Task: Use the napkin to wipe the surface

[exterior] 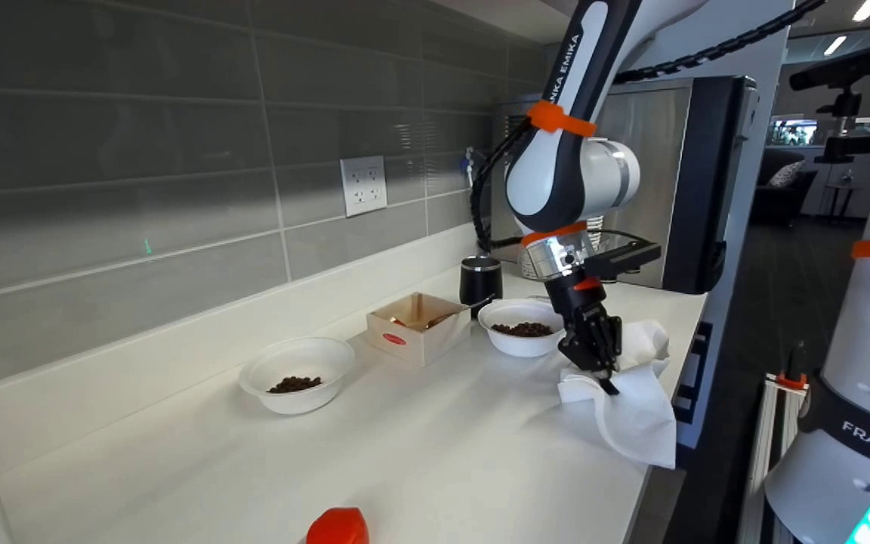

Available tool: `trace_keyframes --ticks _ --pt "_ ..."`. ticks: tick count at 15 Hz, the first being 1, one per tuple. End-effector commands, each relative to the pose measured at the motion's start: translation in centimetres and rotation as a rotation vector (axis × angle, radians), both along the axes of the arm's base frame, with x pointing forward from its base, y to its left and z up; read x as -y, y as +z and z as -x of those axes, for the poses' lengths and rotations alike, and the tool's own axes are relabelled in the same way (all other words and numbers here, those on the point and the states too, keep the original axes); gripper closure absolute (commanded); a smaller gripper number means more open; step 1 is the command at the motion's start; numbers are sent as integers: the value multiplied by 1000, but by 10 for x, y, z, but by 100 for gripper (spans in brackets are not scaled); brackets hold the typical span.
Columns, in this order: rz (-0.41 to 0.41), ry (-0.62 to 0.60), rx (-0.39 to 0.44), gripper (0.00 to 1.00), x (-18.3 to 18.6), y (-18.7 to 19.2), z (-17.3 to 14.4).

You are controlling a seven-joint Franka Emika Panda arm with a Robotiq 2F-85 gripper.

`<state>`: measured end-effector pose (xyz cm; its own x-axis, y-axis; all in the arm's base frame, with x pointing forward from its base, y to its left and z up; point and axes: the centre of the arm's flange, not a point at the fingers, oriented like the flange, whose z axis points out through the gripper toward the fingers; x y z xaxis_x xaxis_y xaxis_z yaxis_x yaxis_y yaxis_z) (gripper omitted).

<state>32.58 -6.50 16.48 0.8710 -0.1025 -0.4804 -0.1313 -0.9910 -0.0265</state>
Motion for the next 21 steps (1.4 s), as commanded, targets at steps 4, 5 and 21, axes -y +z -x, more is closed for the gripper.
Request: trace_keyframes --ticks 4,5,21 --pt "178 -51 100 99 60 3 78" --pt "197 -48 123 99 72 5 79" --pt "349 -16 610 99 174 16 57"
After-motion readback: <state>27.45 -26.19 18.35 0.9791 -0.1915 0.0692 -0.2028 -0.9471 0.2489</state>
